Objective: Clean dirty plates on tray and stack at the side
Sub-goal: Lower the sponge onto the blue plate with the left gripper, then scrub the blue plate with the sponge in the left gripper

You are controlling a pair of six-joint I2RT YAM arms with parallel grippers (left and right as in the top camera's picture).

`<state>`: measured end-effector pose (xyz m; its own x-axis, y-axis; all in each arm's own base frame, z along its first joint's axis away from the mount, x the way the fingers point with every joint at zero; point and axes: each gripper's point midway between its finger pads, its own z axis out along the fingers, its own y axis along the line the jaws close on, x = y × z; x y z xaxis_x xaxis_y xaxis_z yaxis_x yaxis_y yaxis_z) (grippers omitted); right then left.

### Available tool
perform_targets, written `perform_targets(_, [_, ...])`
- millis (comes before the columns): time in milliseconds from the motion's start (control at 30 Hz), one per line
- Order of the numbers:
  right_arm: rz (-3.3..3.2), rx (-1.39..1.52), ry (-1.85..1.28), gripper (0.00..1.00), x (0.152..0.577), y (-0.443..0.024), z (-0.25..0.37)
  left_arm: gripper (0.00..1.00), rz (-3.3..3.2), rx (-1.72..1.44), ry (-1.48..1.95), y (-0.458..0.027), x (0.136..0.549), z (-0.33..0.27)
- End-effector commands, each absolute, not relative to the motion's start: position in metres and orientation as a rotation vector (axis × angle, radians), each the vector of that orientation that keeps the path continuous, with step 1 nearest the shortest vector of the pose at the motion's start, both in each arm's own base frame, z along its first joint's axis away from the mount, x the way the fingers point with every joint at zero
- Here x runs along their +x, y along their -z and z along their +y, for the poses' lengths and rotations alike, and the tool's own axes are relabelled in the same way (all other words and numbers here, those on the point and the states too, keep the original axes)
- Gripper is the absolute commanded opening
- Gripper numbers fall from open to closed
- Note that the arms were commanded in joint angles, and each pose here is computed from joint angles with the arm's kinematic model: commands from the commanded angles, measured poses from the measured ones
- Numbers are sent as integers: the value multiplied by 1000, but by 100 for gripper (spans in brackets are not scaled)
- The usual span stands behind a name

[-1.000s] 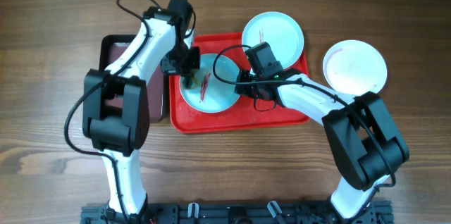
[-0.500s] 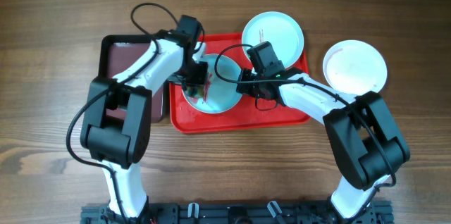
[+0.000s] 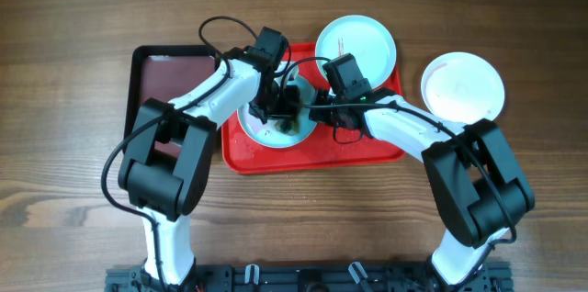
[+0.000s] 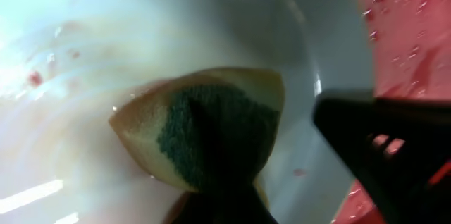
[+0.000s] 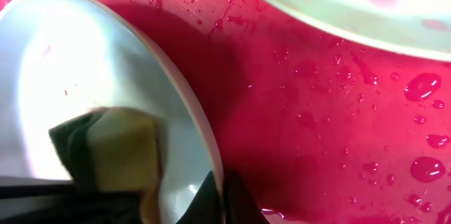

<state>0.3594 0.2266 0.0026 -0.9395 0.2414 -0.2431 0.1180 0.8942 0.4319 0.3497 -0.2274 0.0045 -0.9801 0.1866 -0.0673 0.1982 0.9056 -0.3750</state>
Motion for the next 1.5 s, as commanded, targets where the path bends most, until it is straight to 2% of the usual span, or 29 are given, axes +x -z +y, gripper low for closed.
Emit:
perform_targets(0, [2794,240,-636,4,355,3,236,4,3055,238,610,31,354,-230])
perform_targets(100, [2794,240,-635,4,355,3,236,4,2978,54,429,35,390,-199])
perform_targets(167, [2797,240,-633,4,354,4,235,4,2974,-31,359,37,398,-178])
perform_targets(367, [2797,241,-634,4,354,4,236,4,3096,-388,182,44,379,-113])
perform_targets(533, [2798,240,-638,4,354,4,236,4,3230,-486,103,43,347,-87])
perform_targets(700, [2797,240,-638,4,354,3,236,4,3351,-304,72,39,322,-81])
perform_targets(900, [2794,239,-646,4,355,3,237,4,3462,-260,52,32,295,-83])
perform_targets(1100, [2794,238,-646,4,355,3,237,4,3439,442,499,24,272,-161])
perform_targets(1233, [2794,239,-646,4,355,3,237,4,3395,590,539,24,264,-187])
perform_targets(1333, [2794,239,-646,4,355,3,237,4,3382,589,526,26,263,-198])
perform_targets(1467, [2794,238,-646,4,355,3,237,4,3378,335,511,29,277,-205])
